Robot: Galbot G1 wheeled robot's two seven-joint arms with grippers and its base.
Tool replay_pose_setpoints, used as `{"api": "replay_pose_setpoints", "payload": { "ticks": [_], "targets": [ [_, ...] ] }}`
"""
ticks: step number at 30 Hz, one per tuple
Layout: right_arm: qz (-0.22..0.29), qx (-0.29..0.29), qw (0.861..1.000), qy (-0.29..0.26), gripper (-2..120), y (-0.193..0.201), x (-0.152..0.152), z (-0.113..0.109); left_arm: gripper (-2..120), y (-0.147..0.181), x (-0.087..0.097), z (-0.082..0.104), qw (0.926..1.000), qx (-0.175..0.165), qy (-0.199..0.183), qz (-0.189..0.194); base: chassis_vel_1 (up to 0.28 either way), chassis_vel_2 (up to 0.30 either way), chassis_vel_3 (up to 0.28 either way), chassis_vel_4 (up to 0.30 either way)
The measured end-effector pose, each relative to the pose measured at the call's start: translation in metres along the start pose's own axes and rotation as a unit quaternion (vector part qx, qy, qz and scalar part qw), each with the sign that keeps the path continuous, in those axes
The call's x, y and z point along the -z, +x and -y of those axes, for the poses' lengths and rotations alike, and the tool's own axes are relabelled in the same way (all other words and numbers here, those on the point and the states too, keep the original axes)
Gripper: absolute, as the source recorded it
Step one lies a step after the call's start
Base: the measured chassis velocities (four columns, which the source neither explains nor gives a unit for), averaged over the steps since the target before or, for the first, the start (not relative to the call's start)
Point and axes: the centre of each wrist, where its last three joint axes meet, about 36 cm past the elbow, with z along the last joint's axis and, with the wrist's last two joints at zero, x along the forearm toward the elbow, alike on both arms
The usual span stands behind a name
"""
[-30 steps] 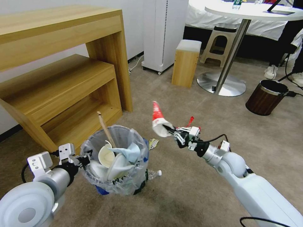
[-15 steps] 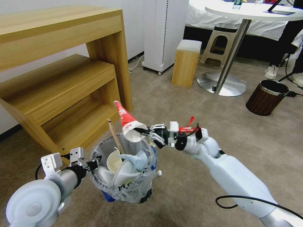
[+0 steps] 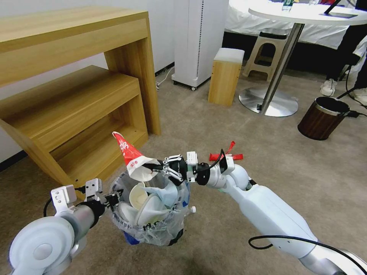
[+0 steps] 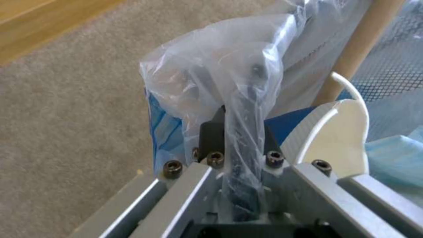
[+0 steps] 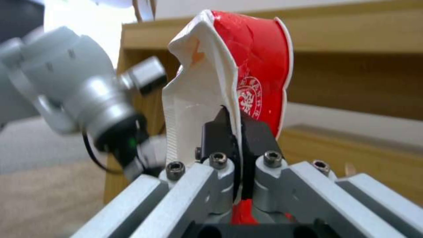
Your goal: Pick up the trash bin and place the garbage on the floor into it.
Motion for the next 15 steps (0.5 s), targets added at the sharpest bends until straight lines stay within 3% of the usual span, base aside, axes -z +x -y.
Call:
{"api": "replay_pose_setpoints", "payload": {
  "ticks": [3,6,10,12,15],
  "targets": [
    [-0.016,-0.002,1.000,0.005,7,0.005,-0.002,0.000,1,0.004,0.000,0.003,1.0000,-0.006,0.003,0.000,0.000,0.000,0.000,0.000],
    [-0.027,-0.006,1.000,0.008,22,0.008,-0.003,-0.001,1,0.008,0.000,0.006,0.9999,-0.010,0.003,0.001,0.000,0.000,0.000,0.000],
    [-0.029,-0.009,0.999,0.009,29,0.010,-0.003,0.000,1,0.010,-0.001,0.007,0.9999,-0.012,0.003,0.001,0.000,0.000,0.000,0.000],
    [-0.030,-0.015,0.999,0.012,43,0.012,-0.001,0.001,1,0.013,-0.002,0.009,0.9999,-0.014,0.002,0.002,0.000,0.000,0.000,0.000],
    [-0.031,-0.017,0.999,0.014,49,0.014,0.001,0.001,1,0.014,-0.002,0.009,0.9999,-0.015,0.001,0.002,0.000,0.000,0.000,0.000]
  ]
}}
